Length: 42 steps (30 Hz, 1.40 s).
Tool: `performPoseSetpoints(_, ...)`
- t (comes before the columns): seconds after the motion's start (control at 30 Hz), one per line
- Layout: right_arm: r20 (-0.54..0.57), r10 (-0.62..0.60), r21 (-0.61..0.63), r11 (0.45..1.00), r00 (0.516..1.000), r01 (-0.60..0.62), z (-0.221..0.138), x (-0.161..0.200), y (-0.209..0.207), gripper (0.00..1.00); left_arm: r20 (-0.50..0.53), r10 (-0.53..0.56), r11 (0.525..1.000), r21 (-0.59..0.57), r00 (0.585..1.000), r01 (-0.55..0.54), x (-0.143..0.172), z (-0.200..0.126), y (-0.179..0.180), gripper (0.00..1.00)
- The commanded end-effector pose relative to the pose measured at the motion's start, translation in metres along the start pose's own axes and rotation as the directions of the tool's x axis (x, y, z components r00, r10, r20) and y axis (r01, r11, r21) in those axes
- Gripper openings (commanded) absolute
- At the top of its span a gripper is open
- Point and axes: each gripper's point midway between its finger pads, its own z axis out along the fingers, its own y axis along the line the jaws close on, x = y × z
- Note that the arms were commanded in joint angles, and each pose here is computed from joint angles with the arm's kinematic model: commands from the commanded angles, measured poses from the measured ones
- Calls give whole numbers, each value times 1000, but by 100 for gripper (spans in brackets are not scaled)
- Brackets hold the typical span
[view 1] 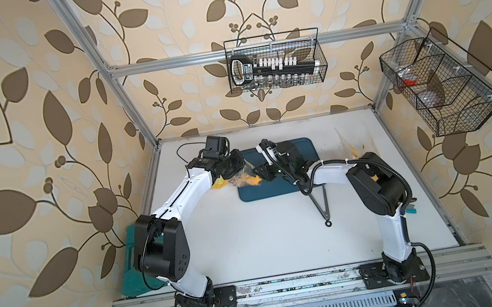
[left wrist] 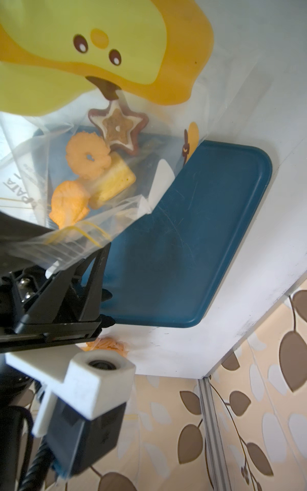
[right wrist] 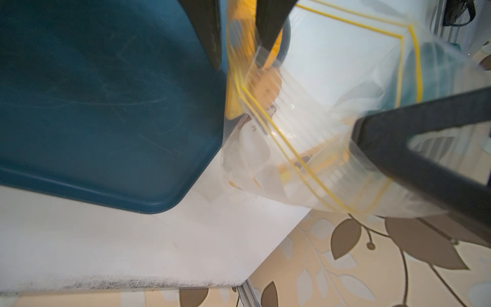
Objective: Put the cookies into a resealable bag to prevent moisture
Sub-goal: Pick up the ziploc bag from the center of the board, then place the ziploc bag at the center of the board.
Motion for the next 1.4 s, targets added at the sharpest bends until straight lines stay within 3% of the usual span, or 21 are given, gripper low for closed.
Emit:
performPoseSetpoints(0.0,-16,3,-14,1000,1000,-4,7,2,0,13,54,3,999,45,999,-5,-11,-22,-13,0)
performPoseSetpoints(0.13,-14,13,-17,1000,1000,-13,5,1,1,0,56,1,999,38,998,-3,-11,-22,-11,0)
performPoseSetpoints(0.37,21,33,-12,999,999,-32,-26,-20,17,0,62,5,1000,-1,998,-4,-4,-28,1,0)
performPoseSetpoints(0.5,-41,97,12,995,994,-96,-53,-33,33,0,29,-2,998,-62,1000,4,7,-39,10,0)
performPoseSetpoints(0.77,-131,190,28,982,973,-188,-104,-38,63,0,24,148,988,-55,989,-146,33,-94,-27,0)
performPoseSetpoints(1.03,-96,192,-15,981,977,-194,-172,-38,119,0,-101,399,916,-9,911,-402,92,-129,-73,0)
performPoseSetpoints(1.2,-65,276,-32,960,959,-279,-197,-12,136,0,-217,496,867,86,841,-490,135,-121,-86,0)
performPoseSetpoints(1.3,-19,341,-6,940,940,-341,-203,2,128,0,-237,521,853,118,820,-509,148,-106,-88,0)
performPoseSetpoints(1.37,19,395,64,916,919,-395,-201,15,107,0,-218,528,849,121,821,-515,147,-95,-87,15)
